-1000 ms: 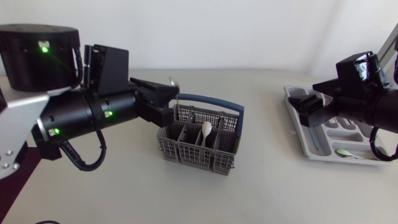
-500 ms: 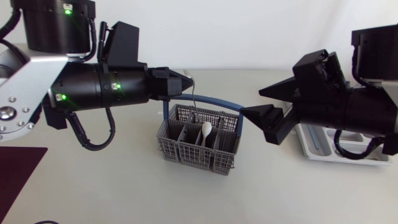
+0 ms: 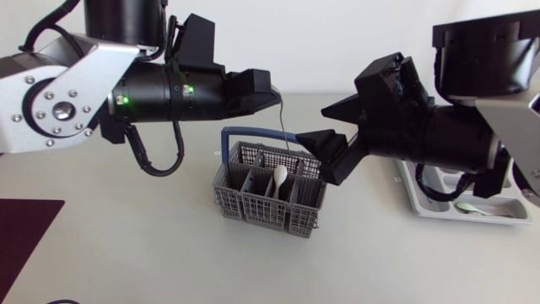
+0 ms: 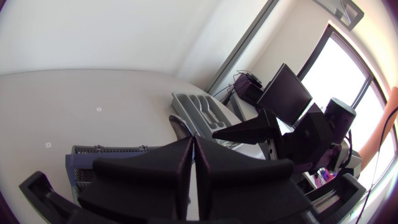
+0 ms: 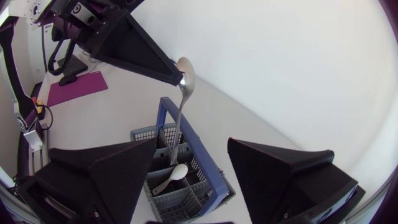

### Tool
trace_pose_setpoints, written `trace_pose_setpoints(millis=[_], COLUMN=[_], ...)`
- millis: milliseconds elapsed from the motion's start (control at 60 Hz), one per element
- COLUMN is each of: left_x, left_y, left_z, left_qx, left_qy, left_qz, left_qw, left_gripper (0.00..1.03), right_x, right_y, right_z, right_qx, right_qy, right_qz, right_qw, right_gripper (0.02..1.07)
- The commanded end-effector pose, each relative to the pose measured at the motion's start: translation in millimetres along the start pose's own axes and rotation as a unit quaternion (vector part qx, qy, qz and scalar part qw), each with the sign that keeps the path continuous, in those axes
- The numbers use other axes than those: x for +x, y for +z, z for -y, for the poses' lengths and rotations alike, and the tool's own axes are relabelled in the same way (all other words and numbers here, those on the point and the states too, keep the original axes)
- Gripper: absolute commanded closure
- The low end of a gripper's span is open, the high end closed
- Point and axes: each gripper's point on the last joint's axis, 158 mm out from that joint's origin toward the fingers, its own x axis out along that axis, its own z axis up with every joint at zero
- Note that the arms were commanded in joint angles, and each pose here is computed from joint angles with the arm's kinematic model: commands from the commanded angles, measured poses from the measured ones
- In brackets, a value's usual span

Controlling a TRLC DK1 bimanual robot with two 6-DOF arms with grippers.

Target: Sort the cutlery from the basket into the organizer compartments.

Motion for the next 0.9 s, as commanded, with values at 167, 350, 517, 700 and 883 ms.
trace_pose_setpoints(millis=[167,350,517,700,883], left_x=[11.5,12.7,14.9,16.8,14.4], left_y=[13.1,15.3,13.9,10.4,10.7], left_z=[8.9,10.0,12.7,14.6,12.2], left_qx=[-0.022,-0.025,-0.027,-0.027,-0.028], left_qy=[-0.013,-0.013,-0.016,-0.018,-0.015], left_qz=[0.008,0.009,0.007,0.003,0.004], left_qw=[1.000,1.000,0.999,0.999,0.999], left_gripper=[1.00,1.00,1.00,1.00,1.00], right_x=[20.3,29.9,36.3,37.5,44.3], right_y=[6.6,10.3,9.2,15.5,15.7], right_z=[1.7,5.8,4.8,8.3,7.0], right_qx=[-0.025,-0.028,-0.025,-0.021,-0.020], right_qy=[-0.026,-0.036,-0.035,-0.042,-0.039], right_qz=[0.009,0.009,0.008,0.015,0.010], right_qw=[0.999,0.999,0.999,0.999,0.999], right_gripper=[0.45,0.54,0.54,0.64,0.81])
